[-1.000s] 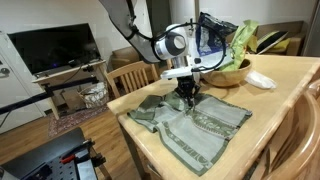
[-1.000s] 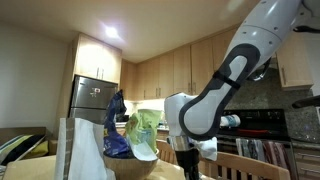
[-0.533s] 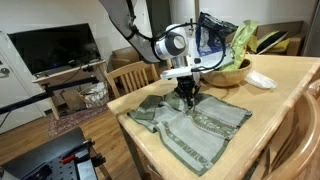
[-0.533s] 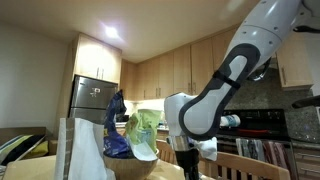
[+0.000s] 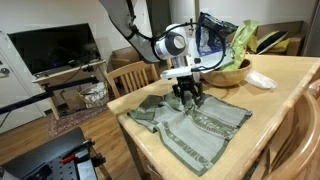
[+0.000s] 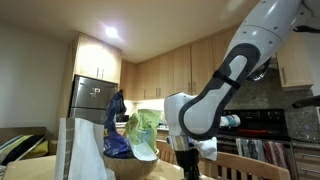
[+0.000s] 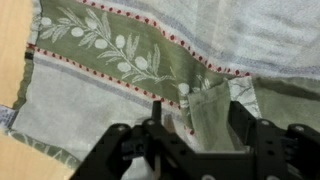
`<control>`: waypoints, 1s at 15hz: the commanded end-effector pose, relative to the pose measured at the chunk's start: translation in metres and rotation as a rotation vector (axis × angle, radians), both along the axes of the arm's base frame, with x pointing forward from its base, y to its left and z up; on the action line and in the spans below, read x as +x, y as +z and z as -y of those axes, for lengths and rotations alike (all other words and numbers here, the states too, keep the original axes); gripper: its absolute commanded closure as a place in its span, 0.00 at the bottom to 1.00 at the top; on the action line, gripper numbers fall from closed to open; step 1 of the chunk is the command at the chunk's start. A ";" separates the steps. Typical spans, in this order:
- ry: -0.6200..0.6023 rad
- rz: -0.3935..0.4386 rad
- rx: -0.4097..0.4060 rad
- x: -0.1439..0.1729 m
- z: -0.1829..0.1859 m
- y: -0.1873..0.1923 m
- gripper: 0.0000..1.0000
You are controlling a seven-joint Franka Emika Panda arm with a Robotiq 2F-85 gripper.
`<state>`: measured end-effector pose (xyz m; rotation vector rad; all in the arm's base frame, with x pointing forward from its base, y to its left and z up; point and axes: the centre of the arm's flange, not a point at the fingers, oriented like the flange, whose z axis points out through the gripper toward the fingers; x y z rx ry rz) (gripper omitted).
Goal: Slide the wooden bowl forward then unfold the towel
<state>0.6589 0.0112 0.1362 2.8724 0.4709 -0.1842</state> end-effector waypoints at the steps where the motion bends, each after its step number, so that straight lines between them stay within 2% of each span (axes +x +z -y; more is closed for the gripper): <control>1: 0.004 -0.028 0.025 -0.003 -0.001 0.008 0.01; 15: 0.050 -0.147 0.110 -0.003 -0.003 0.001 0.00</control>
